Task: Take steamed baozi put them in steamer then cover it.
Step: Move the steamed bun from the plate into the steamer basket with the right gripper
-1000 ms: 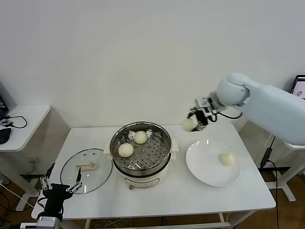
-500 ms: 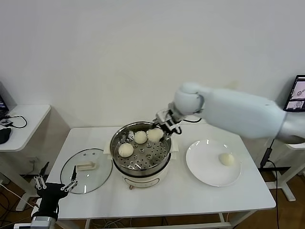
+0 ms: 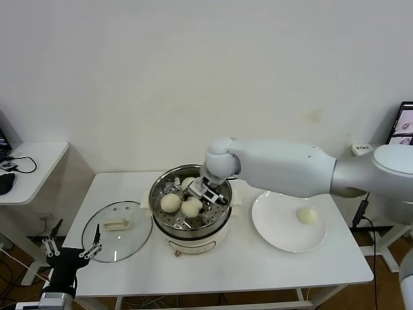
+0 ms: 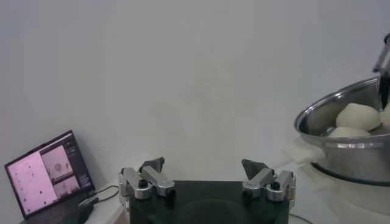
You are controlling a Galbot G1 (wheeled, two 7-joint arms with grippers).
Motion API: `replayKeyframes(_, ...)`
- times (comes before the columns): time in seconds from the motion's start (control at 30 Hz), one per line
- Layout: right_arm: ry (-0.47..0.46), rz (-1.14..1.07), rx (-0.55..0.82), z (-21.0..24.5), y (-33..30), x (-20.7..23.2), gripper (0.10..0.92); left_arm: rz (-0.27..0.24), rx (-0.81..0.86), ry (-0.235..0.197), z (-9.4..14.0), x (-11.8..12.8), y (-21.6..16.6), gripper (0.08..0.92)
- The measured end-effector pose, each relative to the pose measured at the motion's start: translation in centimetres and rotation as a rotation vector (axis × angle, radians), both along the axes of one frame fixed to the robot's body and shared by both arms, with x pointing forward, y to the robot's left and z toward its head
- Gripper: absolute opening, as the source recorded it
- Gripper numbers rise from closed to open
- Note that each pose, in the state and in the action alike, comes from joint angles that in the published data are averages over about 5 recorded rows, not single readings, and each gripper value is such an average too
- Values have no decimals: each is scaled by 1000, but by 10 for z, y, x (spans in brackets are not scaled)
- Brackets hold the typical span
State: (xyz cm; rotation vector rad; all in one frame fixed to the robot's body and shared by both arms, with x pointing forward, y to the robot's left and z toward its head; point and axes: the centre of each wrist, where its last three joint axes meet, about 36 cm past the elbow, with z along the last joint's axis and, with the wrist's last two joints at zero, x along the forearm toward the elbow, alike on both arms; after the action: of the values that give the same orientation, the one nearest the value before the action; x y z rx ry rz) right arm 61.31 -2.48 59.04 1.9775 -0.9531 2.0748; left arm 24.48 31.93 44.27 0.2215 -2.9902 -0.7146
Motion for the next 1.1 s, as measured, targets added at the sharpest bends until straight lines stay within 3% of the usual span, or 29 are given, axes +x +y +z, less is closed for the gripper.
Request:
replayKeyframes(0.63, -23, 153, -67, -3, 11, -5, 619, 3, -4, -2, -1, 0, -1, 823)
replayKeyframes(0.93, -20, 165, -64, 5, 8, -8, 799, 1, -5, -5, 0, 0, -1, 823)
replayKeyframes(1.1, -29, 146, -54, 20, 1, -4, 822, -2, -2, -8, 1, 1, -1, 823)
